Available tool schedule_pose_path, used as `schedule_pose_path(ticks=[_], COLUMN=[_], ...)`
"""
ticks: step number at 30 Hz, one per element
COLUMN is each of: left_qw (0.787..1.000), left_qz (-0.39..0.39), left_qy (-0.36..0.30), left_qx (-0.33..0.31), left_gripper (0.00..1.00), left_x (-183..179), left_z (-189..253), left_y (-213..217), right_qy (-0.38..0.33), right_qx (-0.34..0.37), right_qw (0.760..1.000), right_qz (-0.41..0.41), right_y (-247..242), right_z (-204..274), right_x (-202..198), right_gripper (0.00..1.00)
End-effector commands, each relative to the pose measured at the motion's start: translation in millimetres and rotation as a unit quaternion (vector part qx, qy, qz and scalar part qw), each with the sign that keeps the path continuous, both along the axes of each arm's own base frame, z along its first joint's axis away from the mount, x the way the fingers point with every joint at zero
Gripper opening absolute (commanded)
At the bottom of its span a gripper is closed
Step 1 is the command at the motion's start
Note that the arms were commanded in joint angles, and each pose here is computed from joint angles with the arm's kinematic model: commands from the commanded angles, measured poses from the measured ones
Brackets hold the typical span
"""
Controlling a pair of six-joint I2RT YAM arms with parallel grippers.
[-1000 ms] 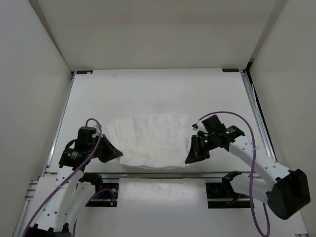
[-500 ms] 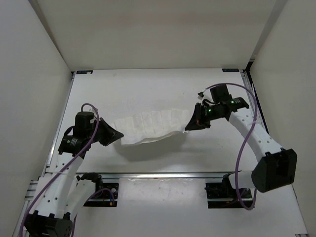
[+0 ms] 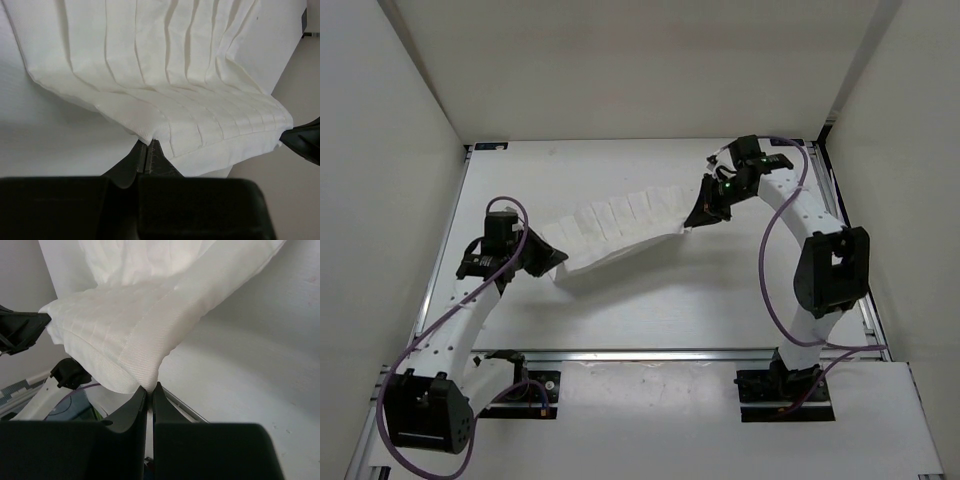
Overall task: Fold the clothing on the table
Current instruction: Fold the skirt
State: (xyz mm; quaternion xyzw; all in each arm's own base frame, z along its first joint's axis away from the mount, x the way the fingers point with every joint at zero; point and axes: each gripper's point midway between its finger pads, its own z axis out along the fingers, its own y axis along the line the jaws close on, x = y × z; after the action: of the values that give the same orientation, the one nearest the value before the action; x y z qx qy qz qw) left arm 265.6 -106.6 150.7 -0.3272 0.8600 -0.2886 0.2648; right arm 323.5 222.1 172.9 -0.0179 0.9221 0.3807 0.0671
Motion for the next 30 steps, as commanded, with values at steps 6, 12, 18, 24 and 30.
schedule_pose_path(ticks=[6,12,18,24,30], left_qw=[0.999,0.997,0.998,0.998,0.999], left_qz=[0.003,-0.023,-0.023,-0.014,0.018], left_qy=[-0.038,-0.070,-0.055,-0.020,0.023], left_qx=[0.025,0.004,-0.007,-0.053,-0.014], left_gripper=[0.00,0.00,0.00,0.00,0.00], left_x=[6.4,-39.2,-75.7,-50.5,-16.4], left_z=[21.9,60.6,60.1,11.4,-30.6], left_y=[3.7,-9.0,6.6,-12.4,1.0], right_qy=[-0.033,-0.041,-0.033,-0.034,0.003], right_qx=[-0.016,-0.044,-0.021,0.009,0.026], right_qw=[0.999,0.998,0.999,0.998,0.998], right_qz=[-0.017,-0.003,-0.025,-0.046,-0.065], right_y=[-21.3,-25.7,-19.0,-26.0,-30.8], right_z=[12.3,15.8,26.5,21.8,-13.1], right_x=[-1.6,-76.7,-133.0,-83.1,-23.6], right_gripper=[0.01,0.01,0.00,0.00,0.00])
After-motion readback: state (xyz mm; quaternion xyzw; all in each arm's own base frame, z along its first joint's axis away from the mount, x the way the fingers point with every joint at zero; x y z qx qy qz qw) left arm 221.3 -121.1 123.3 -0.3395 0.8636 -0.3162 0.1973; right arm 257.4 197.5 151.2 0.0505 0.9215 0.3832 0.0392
